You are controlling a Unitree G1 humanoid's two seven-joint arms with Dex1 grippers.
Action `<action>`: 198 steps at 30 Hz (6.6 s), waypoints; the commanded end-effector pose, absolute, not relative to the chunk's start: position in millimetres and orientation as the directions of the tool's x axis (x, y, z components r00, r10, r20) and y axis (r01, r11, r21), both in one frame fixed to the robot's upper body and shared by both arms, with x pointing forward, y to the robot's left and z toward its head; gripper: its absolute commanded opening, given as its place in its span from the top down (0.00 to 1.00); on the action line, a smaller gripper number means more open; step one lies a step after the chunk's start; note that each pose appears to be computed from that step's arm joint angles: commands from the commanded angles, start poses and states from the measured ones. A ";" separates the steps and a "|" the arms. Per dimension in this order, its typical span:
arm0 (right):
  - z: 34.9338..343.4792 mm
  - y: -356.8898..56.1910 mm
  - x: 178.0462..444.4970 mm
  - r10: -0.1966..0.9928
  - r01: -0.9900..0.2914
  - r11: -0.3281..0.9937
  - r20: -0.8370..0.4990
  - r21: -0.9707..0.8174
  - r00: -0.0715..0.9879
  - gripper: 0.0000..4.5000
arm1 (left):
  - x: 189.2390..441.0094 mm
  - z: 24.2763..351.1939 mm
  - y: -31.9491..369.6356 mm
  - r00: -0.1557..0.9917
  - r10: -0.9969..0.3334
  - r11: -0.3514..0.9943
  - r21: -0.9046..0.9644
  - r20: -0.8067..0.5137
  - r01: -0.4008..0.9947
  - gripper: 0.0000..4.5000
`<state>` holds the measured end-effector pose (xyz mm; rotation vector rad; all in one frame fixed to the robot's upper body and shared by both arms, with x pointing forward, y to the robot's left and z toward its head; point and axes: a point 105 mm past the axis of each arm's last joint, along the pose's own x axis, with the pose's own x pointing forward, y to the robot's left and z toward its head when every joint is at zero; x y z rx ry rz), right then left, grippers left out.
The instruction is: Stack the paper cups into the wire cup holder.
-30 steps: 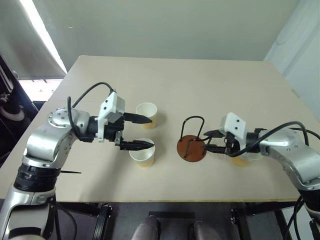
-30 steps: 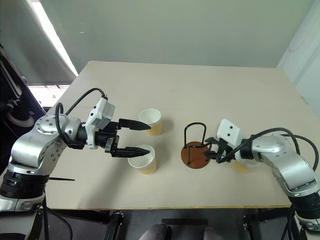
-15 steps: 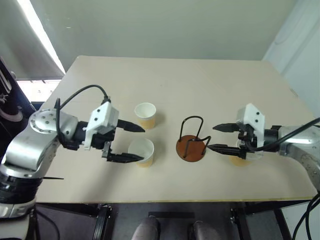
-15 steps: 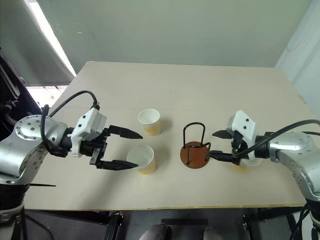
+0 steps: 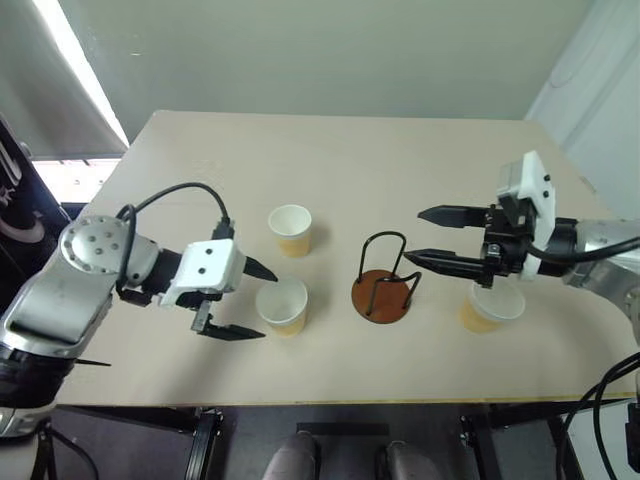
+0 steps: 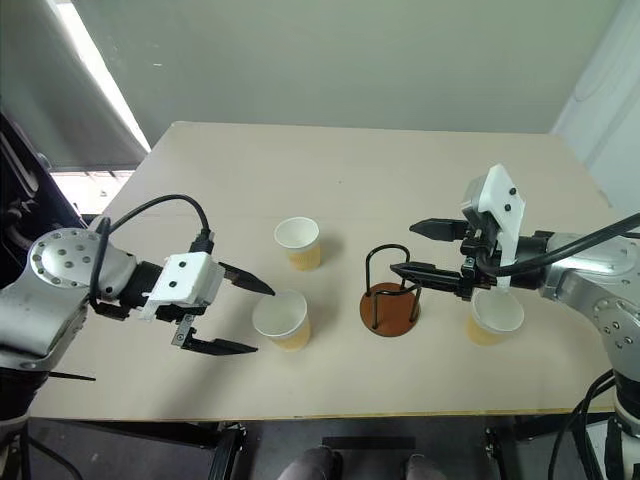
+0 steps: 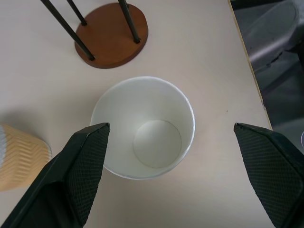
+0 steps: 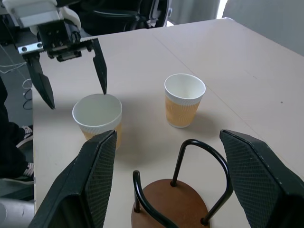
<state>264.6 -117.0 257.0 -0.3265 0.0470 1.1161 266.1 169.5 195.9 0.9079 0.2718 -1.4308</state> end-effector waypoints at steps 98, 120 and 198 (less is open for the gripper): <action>257.0 -197.4 234.4 0.675 -0.842 0.419 -0.503 -0.341 0.540 0.22 | 302.1 290.8 16.5 -0.225 -0.761 -0.590 0.502 -0.609 0.633 0.99; 261.1 -196.8 231.1 0.662 -0.822 0.444 -0.488 -0.356 0.569 0.22 | 303.1 273.4 -1.9 -0.256 -0.750 -0.613 0.498 -0.610 0.613 0.46; 278.3 -125.5 266.0 0.684 -0.790 -0.075 -0.608 -0.608 0.403 1.00 | 309.4 281.2 126.3 0.067 -0.865 -0.198 0.462 -0.497 0.864 0.09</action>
